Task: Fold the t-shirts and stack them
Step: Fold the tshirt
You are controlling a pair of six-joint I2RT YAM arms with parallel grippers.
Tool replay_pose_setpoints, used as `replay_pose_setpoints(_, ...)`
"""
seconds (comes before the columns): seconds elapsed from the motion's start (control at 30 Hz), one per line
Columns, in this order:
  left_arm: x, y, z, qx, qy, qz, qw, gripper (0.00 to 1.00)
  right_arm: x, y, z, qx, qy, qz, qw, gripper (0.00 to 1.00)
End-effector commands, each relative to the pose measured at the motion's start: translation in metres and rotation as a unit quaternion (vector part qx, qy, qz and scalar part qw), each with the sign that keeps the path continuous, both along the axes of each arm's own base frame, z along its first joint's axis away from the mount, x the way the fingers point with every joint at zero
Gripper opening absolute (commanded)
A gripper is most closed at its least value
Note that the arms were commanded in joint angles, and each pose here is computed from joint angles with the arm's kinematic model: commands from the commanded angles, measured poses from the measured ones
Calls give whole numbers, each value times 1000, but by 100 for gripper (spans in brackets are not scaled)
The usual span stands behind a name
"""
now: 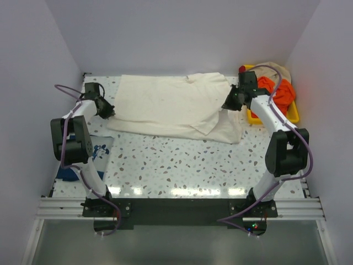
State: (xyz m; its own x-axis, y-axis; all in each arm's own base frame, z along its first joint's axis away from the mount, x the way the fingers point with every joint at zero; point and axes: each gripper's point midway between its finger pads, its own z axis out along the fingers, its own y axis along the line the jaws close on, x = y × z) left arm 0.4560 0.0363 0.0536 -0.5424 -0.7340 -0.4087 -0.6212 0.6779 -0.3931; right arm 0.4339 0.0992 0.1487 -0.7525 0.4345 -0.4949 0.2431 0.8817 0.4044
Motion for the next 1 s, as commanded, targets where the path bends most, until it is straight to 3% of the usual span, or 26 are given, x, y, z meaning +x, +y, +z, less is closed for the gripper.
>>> replay_pose_setpoints(0.0,17,5,21,-6,-42,8,999,0,7,-4,12,7,-29,3,1000,0)
replay_pose_setpoints(0.97,28,15,29,-41,-70,9,997,0,7,-30,4,19,-28,-22,999,0)
